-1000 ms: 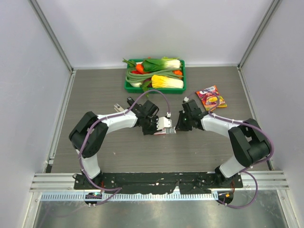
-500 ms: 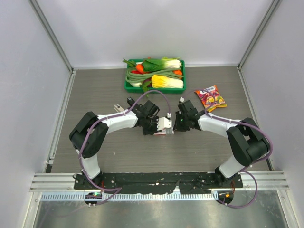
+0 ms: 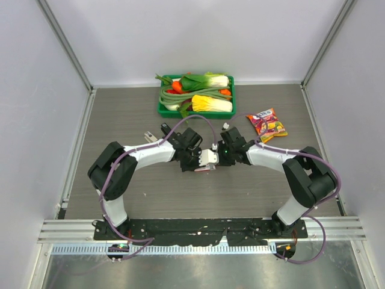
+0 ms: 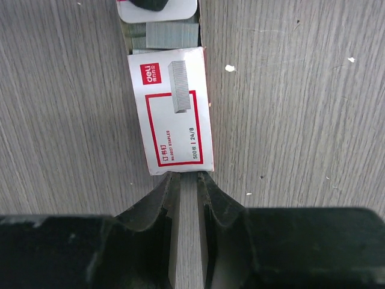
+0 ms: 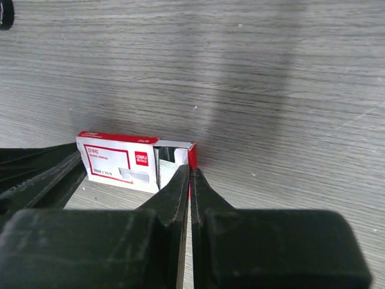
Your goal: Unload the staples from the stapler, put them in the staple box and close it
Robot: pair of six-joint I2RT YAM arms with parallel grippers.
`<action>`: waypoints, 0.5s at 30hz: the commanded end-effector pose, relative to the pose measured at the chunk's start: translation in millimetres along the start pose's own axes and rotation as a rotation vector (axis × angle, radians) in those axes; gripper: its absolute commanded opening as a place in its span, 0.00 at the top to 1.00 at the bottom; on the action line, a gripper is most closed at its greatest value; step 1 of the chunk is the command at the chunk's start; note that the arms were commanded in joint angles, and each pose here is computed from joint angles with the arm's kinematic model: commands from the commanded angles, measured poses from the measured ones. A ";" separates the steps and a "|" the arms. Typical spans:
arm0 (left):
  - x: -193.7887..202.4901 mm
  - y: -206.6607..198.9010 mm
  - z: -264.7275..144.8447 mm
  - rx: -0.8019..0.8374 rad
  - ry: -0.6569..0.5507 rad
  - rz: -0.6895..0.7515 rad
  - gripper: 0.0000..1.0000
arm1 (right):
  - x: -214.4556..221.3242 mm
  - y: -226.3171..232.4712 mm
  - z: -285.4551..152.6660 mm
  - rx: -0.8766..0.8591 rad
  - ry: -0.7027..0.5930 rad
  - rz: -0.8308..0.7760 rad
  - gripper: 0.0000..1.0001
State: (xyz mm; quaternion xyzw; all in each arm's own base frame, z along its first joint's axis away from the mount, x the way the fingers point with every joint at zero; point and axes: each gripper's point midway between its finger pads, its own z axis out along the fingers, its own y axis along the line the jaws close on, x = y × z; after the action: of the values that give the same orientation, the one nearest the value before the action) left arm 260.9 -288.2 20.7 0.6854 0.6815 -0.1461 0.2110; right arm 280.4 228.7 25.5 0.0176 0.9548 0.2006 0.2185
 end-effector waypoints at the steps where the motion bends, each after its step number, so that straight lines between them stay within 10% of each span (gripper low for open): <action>1: -14.9 1.6 -2.7 0.002 -0.030 0.029 0.79 | -8.3 23.5 4.0 -0.072 -0.021 0.036 0.92; 15: -18.4 4.2 1.0 -0.007 -0.038 0.011 0.83 | 10.1 40.0 11.4 -0.153 0.021 0.075 0.92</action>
State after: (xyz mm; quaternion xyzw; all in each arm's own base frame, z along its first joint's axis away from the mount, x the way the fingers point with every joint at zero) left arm 259.3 -287.4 20.4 0.6840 0.6848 -0.1434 0.2064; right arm 280.0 252.9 26.0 0.0401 0.9441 0.2519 0.2088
